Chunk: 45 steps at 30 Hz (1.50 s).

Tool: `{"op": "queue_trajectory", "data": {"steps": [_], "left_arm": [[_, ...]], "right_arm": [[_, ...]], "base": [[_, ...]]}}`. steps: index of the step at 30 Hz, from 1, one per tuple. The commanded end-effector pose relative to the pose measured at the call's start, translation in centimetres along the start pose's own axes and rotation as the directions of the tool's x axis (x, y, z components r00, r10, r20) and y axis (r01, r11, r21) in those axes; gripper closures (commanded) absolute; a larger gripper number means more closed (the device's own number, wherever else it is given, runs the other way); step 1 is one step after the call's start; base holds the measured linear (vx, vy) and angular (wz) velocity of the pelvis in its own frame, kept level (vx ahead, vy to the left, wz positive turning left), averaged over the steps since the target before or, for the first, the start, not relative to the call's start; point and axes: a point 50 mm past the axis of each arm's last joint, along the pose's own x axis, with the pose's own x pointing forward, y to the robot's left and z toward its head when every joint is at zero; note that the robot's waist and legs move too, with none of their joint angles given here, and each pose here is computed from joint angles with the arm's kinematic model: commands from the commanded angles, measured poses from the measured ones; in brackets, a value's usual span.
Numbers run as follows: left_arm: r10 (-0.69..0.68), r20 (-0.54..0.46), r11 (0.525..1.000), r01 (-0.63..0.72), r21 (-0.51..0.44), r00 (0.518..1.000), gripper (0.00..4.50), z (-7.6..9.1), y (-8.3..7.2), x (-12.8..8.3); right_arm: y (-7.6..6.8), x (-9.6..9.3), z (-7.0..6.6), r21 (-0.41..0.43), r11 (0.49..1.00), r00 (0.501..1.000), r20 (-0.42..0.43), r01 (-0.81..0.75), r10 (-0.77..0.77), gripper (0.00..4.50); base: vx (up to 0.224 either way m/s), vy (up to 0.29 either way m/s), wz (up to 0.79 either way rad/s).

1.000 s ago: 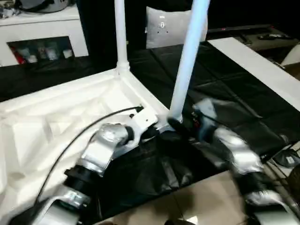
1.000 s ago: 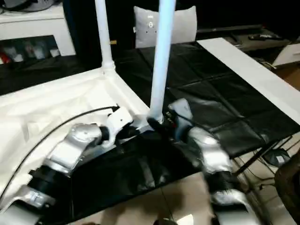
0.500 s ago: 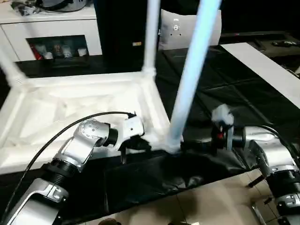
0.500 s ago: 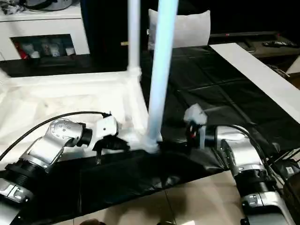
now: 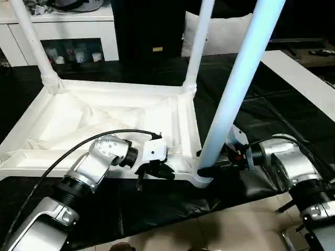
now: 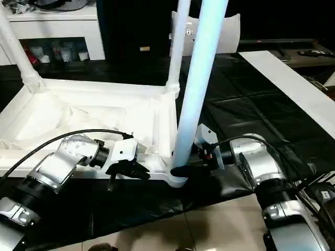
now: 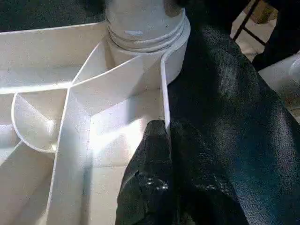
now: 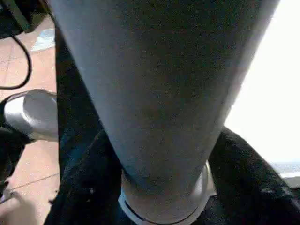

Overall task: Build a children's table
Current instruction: Rotate leg to tighten

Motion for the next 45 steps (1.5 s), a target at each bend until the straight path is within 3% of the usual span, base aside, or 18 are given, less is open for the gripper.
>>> {"op": "queue_trajectory", "data": {"steps": [1, 8, 9, 14, 15, 19, 20, 21, 22, 23, 24, 26, 29, 35, 38, 45], "left_arm": [[-0.063, -0.016, 0.997, 0.064, 0.042, 0.998, 4.5, 0.5, -0.2, 0.7], [-0.041, -0.007, 0.999, 0.041, 0.017, 0.999, 4.5, 0.4, 0.0, 0.8], [0.003, 0.014, 1.0, -0.002, -0.029, 1.0, 4.5, 0.6, 0.3, 1.2], [0.048, 0.029, 0.997, -0.046, -0.062, 0.998, 4.5, 0.8, 0.5, 1.5], [0.104, 0.043, 0.99, -0.099, -0.099, 0.994, 4.5, 1.1, 1.0, 1.9], [0.291, 0.048, 0.937, -0.274, -0.218, 0.956, 4.5, 1.9, 2.5, 3.0], [0.36, 0.04, 0.905, -0.338, -0.257, 0.932, 4.5, 2.2, 3.1, 3.5], [0.36, 0.04, 0.905, -0.338, -0.257, 0.932, 4.5, 2.2, 3.1, 3.5], [0.443, 0.03, 0.86, -0.415, -0.299, 0.896, 4.5, 2.7, 3.9, 3.9], [0.447, 0.029, 0.857, -0.419, -0.301, 0.894, 4.5, 2.7, 3.9, 3.9], [0.47, 0.029, 0.843, -0.439, -0.31, 0.882, 4.5, 2.9, 4.2, 4.0], [0.507, 0.018, 0.824, -0.478, -0.302, 0.862, 4.5, 3.1, 4.6, 3.9], [0.504, 0.007, 0.833, -0.484, -0.268, 0.864, 4.5, 2.7, 4.6, 3.6], [0.485, -0.03, 0.855, -0.481, -0.194, 0.874, 4.5, 1.5, 4.2, 2.9], [0.384, -0.044, 0.917, -0.387, -0.102, 0.922, 4.5, 0.2, 3.2, 1.9], [0.26, -0.042, 0.965, -0.261, -0.036, 0.965, 4.5, -0.7, 2.2, 1.0]], "right_arm": [[-0.2, -0.3, 0.5, -0.014, 1.0, 1.0, -0.014, -0.022, 0.022, 2.19], [-0.1, -0.3, 0.5, 0.025, 0.999, 0.998, 0.041, -0.047, 0.046, 2.5], [0.0, 0.4, 0.6, 0.061, 0.998, 0.995, 0.101, -0.034, 0.028, 2.51], [0.0, 1.5, 0.7, 0.094, 0.995, 0.991, 0.133, 0.015, -0.028, 2.51], [-0.6, 2.6, 0.6, 0.129, 0.985, 0.984, 0.123, 0.111, -0.127, 2.51], [-2.9, 5.5, 0.9, 0.252, 0.881, 0.899, 0.08, 0.4, -0.431, 2.51], [-3.8, 6.5, 1.3, 0.317, 0.807, 0.84, 0.054, 0.499, -0.54, 2.51], [-3.8, 6.5, 1.3, 0.317, 0.807, 0.84, 0.054, 0.499, -0.54, 2.51], [-4.8, 7.7, 2.0, 0.375, 0.719, 0.767, 0.032, 0.585, -0.641, 2.51], [-4.8, 7.8, 2.1, 0.377, 0.715, 0.763, 0.033, 0.589, -0.646, 2.51], [-4.9, 8.0, 2.4, 0.384, 0.702, 0.747, 0.044, 0.6, -0.663, 2.18], [-4.9, 8.2, 2.9, 0.367, 0.707, 0.733, 0.089, 0.605, -0.674, 1.97], [-4.5, 7.7, 2.8, 0.327, 0.745, 0.752, 0.132, 0.581, -0.645, 1.64], [-4.1, 5.8, 1.4, 0.276, 0.732, 0.736, 0.11, 0.623, -0.668, 1.11], [-3.0, 2.9, 0.2, 0.208, 0.789, 0.785, 0.124, 0.577, -0.607, 0.86], [-1.8, 0.8, -0.3, 0.138, 0.861, 0.855, 0.123, 0.489, -0.505, 0.17]], "base": [[0.0, 0.0, 0.0], [0.0, 0.0, 0.0], [0.0, 0.0, 0.0], [0.0, 0.0, 0.0], [0.0, 0.0, 0.0], [0.0, 0.0, 0.0], [0.0, 0.0, 0.0], [0.0, 0.0, 0.0], [0.0, 0.0, 0.0], [0.0, 0.0, 0.0], [0.0, 0.0, 0.0], [0.0, 0.0, 0.0], [0.0, 0.0, 0.0], [0.0, 0.0, 0.0], [0.0, 0.0, 0.0], [0.0, 0.0, 0.0]]}}
